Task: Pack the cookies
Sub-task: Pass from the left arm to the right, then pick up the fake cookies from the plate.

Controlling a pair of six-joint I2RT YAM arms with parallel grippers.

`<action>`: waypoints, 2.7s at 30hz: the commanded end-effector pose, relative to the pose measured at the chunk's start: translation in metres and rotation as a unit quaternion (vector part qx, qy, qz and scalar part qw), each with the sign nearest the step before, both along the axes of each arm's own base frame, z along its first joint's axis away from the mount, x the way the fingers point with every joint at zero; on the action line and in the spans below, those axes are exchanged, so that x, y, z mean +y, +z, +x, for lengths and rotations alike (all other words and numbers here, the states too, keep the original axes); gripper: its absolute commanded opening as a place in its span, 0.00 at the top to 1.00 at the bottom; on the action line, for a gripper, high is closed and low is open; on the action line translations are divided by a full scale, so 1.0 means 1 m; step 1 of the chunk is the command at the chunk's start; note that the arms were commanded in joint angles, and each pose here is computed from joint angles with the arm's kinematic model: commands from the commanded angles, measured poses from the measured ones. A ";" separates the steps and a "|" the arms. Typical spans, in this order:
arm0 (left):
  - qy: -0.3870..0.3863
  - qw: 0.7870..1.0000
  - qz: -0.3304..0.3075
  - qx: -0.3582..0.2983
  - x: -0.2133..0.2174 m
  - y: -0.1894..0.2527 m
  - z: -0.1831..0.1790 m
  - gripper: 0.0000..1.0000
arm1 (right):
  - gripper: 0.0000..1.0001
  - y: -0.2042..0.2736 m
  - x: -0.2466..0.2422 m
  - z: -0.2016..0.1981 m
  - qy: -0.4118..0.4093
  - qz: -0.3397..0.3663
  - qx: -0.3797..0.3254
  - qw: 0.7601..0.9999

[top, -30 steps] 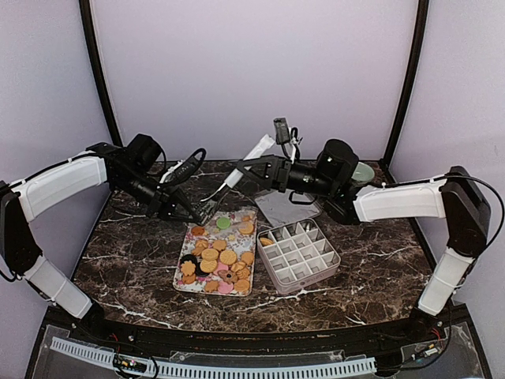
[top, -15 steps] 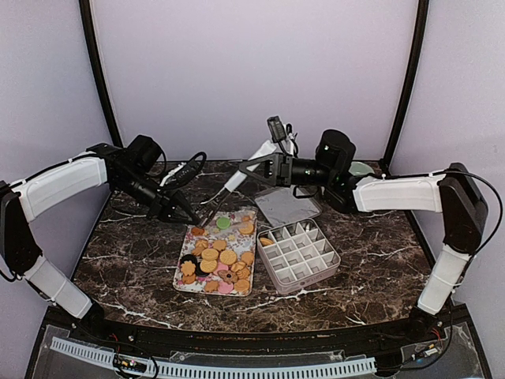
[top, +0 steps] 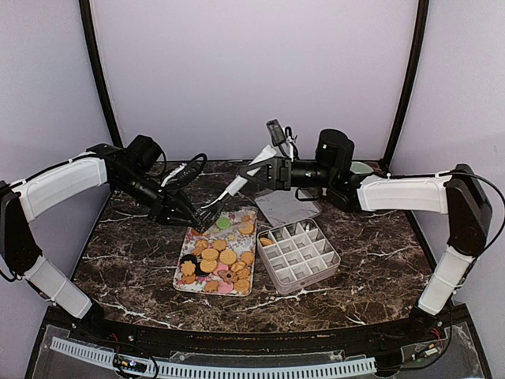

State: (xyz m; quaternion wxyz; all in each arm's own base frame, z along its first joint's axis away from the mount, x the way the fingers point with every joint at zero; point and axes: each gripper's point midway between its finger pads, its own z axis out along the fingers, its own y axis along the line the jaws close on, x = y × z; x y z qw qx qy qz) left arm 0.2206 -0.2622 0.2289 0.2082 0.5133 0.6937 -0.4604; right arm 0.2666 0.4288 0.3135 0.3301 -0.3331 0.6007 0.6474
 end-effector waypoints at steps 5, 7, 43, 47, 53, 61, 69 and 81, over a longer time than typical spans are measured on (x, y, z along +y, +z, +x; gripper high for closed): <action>0.060 0.997 0.046 -0.031 0.012 -0.021 0.028 0.46 | 0.64 0.012 -0.013 -0.004 -0.044 -0.003 -0.045 0.998; 0.077 0.996 0.045 -0.016 0.017 -0.024 0.037 0.36 | 0.64 0.009 -0.015 -0.002 -0.053 -0.009 -0.048 0.997; 0.235 0.964 0.123 0.000 0.091 -0.058 0.078 0.10 | 0.62 -0.100 0.021 -0.027 -0.191 -0.217 -0.181 0.940; 0.235 0.964 0.122 0.002 0.091 -0.058 0.077 0.09 | 0.62 -0.105 0.022 -0.028 -0.198 -0.227 -0.194 0.934; 0.235 0.965 0.118 0.003 0.091 -0.056 0.076 0.09 | 0.57 -0.107 0.030 -0.033 -0.196 -0.237 -0.217 0.927; 0.233 0.966 0.116 0.002 0.090 -0.055 0.075 0.09 | 0.56 -0.113 0.037 -0.047 -0.169 -0.234 -0.204 0.935; 0.229 0.967 0.115 0.007 0.090 -0.056 0.073 0.10 | 0.68 -0.101 0.036 -0.042 -0.192 -0.217 -0.208 0.934; 0.229 0.967 0.115 0.007 0.090 -0.055 0.073 0.10 | 0.82 -0.039 0.001 -0.023 -0.256 -0.191 -0.228 0.920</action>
